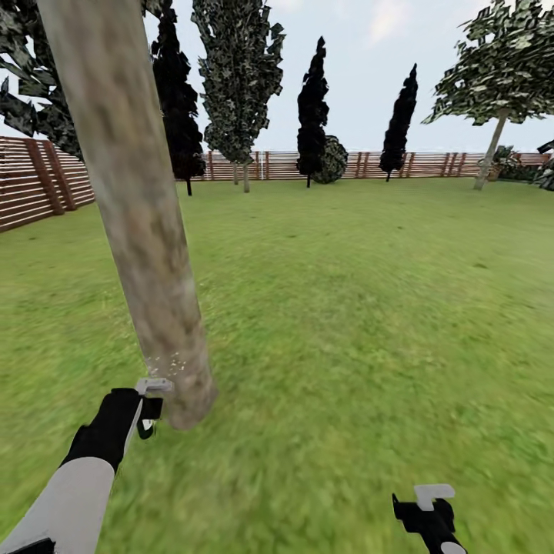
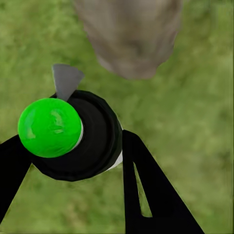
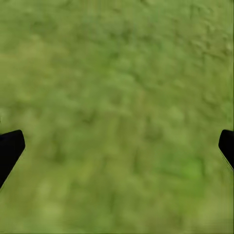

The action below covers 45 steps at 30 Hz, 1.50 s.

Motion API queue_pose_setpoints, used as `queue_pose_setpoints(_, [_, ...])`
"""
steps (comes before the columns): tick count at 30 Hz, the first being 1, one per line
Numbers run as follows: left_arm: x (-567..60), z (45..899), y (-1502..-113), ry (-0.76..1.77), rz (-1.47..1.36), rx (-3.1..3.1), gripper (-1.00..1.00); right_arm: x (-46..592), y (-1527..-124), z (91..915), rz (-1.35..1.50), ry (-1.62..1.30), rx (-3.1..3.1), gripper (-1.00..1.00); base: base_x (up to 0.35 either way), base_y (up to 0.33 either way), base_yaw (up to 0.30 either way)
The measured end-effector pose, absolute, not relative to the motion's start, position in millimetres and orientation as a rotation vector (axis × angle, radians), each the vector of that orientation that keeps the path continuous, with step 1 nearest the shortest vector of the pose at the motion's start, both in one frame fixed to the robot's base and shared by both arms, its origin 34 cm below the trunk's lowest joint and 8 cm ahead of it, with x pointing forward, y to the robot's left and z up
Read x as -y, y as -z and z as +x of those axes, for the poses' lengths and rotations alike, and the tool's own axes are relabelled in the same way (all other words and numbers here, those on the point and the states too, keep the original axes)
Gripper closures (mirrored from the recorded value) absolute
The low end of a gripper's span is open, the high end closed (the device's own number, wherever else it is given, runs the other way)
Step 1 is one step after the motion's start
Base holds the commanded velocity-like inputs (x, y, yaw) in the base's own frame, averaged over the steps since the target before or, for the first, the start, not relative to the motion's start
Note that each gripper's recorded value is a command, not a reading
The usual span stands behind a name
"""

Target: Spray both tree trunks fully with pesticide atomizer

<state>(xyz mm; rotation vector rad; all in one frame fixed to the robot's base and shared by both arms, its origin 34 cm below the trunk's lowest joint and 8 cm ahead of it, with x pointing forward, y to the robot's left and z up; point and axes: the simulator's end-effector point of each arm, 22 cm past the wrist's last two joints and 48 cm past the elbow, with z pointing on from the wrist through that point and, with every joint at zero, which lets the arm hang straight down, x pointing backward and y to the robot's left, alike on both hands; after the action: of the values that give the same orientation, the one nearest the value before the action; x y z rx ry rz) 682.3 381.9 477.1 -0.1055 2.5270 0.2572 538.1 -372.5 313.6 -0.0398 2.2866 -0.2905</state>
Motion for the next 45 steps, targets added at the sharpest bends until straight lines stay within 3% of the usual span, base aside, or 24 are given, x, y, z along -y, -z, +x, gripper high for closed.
queue_pose_setpoints(5, [-417.2,681.0,-490.4,-0.32,-0.13,-2.499,1.0,371.9,-312.8,537.8,-0.041,0.29,-2.288,-1.0,-0.042,-0.204,0.258])
queue_pose_setpoints(10, [-365.3,706.8,-508.6,-0.263,-0.047,-2.49,1.0,371.8,-312.7,537.6,-0.04,0.289,-2.289,-1.0,-0.195,-0.156,0.163])
queue_pose_setpoints(13, [-370.3,725.2,-540.5,-0.287,-0.052,-2.494,1.0,372.4,-313.2,537.9,-0.04,0.29,-2.287,-1.0,-0.023,-0.018,0.011])
queue_pose_setpoints(19, [-459.1,734.1,-587.5,-0.402,-0.121,-2.453,1.0,372.3,-313.2,538.0,-0.041,0.289,-2.287,-1.0,-0.001,-0.001,0.0])
queue_pose_setpoints(25, [-386.2,737.1,-575.8,-0.295,0.014,-2.55,1.0,372.4,-313.1,537.9,-0.04,0.289,-2.288,-1.0,0.0,0.0,0.0])
queue_pose_setpoints(45, [-416.9,748.7,-629.2,-0.336,0.002,-2.48,1.0,371.9,-313.1,538.0,-0.042,0.288,-2.288,-1.0,0.123,0.005,0.072])
